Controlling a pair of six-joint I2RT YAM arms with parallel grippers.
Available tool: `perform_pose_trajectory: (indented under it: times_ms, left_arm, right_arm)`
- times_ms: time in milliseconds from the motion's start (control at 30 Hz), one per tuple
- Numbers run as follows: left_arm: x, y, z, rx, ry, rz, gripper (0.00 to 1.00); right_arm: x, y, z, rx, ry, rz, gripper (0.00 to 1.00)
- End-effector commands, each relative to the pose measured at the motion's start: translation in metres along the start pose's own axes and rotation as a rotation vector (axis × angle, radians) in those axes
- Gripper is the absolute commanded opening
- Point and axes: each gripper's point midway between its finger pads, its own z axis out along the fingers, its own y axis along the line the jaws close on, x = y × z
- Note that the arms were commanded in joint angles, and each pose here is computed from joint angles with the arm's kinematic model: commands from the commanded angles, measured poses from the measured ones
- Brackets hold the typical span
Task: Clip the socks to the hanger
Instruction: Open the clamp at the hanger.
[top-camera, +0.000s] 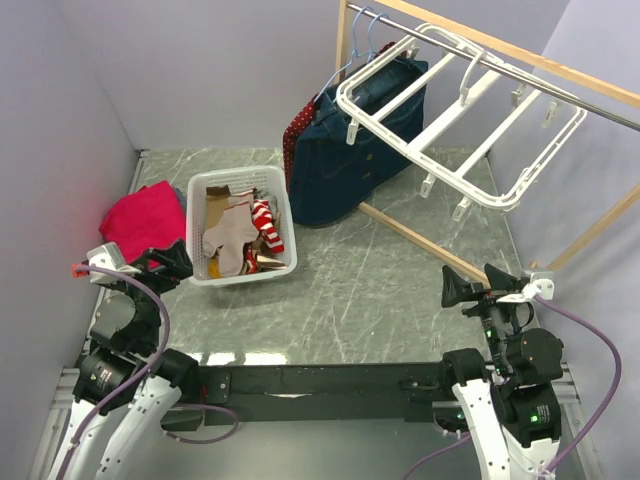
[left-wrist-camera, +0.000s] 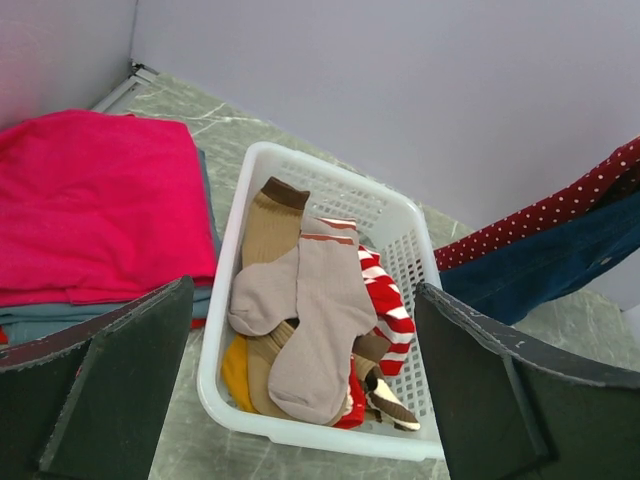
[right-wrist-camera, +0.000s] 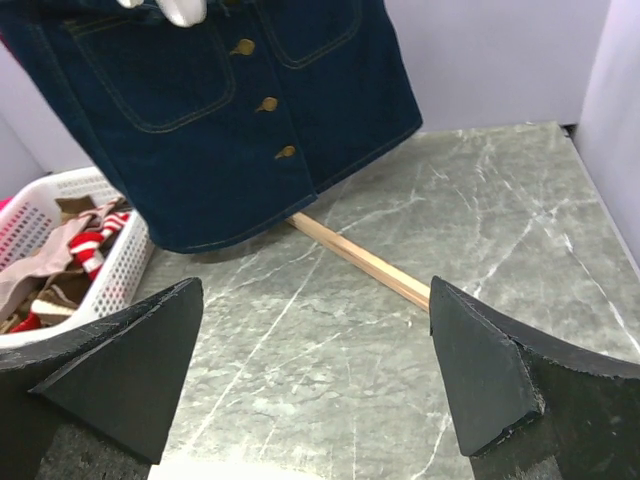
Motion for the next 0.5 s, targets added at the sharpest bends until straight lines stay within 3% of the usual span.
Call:
perform_pose_trajectory:
  times_ms: [0, 300, 467]
  left_arm:
    - [0.002, -0.009, 0.003, 0.041, 0.009, 0.005, 0.96]
    - [0.030, -0.065, 0.006, 0.324, 0.145, 0.068, 0.96]
    - [0.047, -0.085, 0.018, 0.372, 0.242, 0.085, 0.96]
  right_arm:
    - [-0.035, 0.017, -0.031, -0.101, -0.199, 0.000, 1.00]
    - [-0.038, 0.028, -0.028, -0.155, -0.153, -0.015, 1.00]
    - [-0.048, 0.041, -0.029, -0.214, -0.143, -0.031, 1.00]
